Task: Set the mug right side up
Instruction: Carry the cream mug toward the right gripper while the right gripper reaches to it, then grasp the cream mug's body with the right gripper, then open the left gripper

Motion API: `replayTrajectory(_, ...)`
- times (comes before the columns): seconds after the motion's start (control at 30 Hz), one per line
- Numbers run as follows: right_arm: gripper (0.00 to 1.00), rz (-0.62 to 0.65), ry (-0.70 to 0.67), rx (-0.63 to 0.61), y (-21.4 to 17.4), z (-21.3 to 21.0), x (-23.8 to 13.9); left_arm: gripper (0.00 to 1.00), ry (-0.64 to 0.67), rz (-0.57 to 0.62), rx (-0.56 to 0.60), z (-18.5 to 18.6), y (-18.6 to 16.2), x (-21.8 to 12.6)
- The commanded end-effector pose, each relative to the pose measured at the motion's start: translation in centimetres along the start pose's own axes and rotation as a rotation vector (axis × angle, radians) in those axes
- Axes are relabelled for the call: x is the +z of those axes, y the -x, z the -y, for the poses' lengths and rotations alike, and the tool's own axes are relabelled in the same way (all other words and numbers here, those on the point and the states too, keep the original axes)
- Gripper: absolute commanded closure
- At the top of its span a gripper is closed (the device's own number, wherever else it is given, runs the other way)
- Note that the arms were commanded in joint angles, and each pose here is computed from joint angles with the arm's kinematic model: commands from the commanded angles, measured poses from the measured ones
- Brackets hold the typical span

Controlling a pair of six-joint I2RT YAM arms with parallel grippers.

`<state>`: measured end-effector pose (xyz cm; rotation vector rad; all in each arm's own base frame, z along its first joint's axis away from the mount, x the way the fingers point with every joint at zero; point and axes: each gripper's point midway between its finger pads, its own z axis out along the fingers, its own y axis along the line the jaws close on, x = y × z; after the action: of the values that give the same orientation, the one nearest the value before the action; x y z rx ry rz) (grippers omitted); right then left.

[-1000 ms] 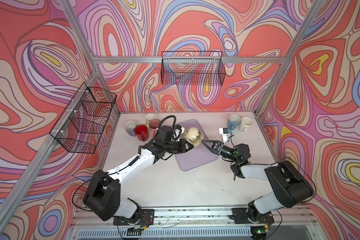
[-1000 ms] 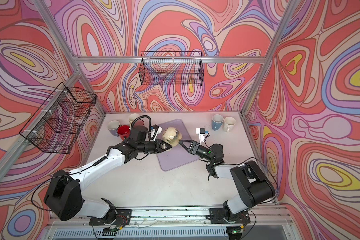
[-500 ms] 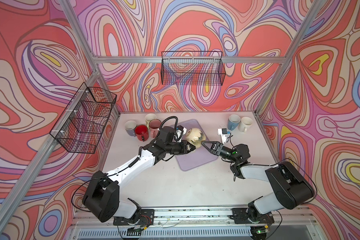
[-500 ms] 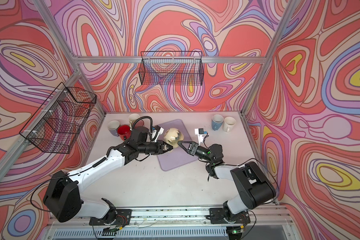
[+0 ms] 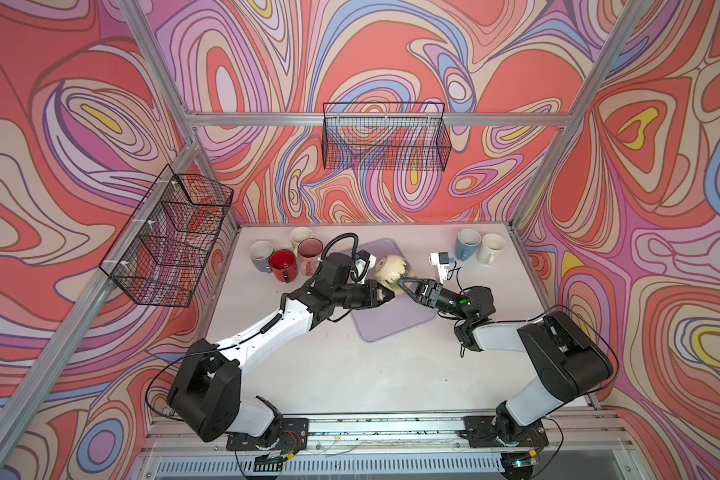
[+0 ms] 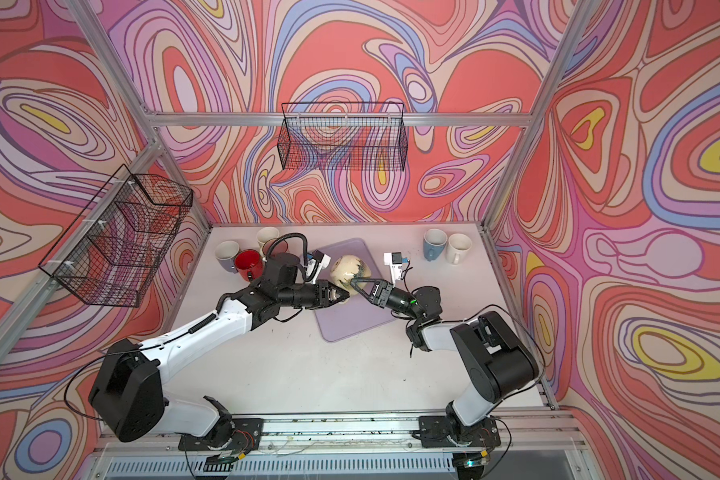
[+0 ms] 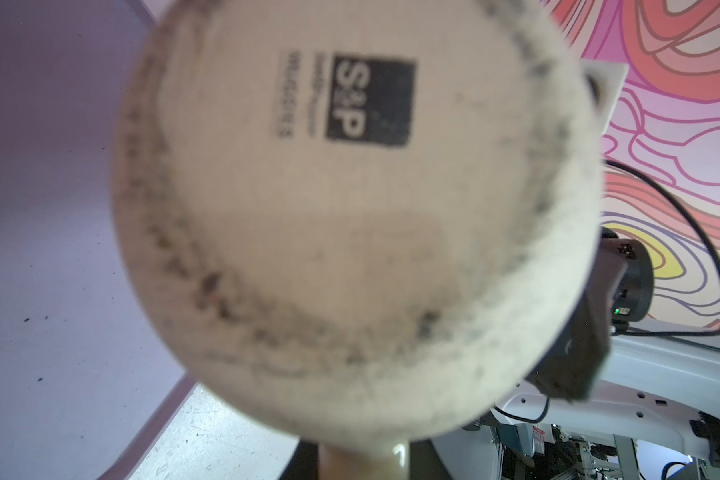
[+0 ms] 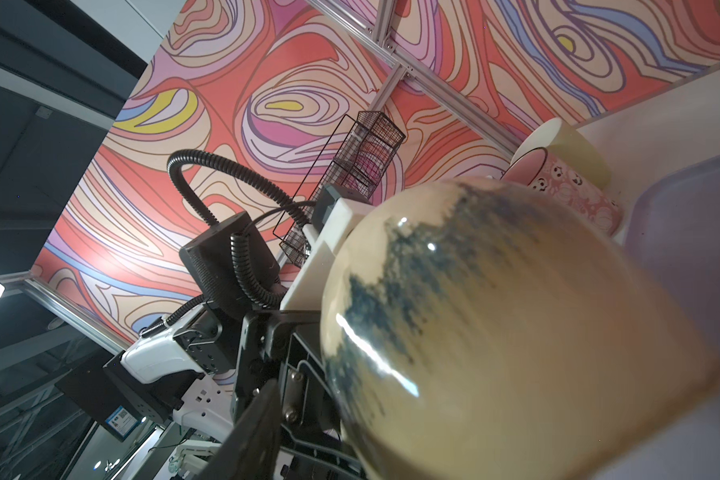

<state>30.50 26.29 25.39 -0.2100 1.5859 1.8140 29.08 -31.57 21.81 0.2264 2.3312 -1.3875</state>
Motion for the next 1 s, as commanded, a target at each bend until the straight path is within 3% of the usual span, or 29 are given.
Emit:
replayTrajectory(0.0,0.48,-0.024,0.066,-0.043,-0.3,-1.6,0.7,1.00,-0.106,0.076,0.079,2.8,2.2,0.0)
replayTrajectory(0.43,0.63,-0.019,0.082,-0.070,0.1,-2.2,1.2,1.00,-0.111,0.082,0.064,2.4,2.4,0.6)
replayTrajectory(0.7,0.86,-0.018,0.077,-0.063,-0.2,-2.1,1.0,1.00,-0.109,0.076,0.053,1.8,2.2,1.0)
replayTrajectory(0.97,0.97,-0.017,0.067,-0.052,-0.5,-1.9,0.7,0.90,-0.092,0.075,0.049,1.1,2.0,1.3)
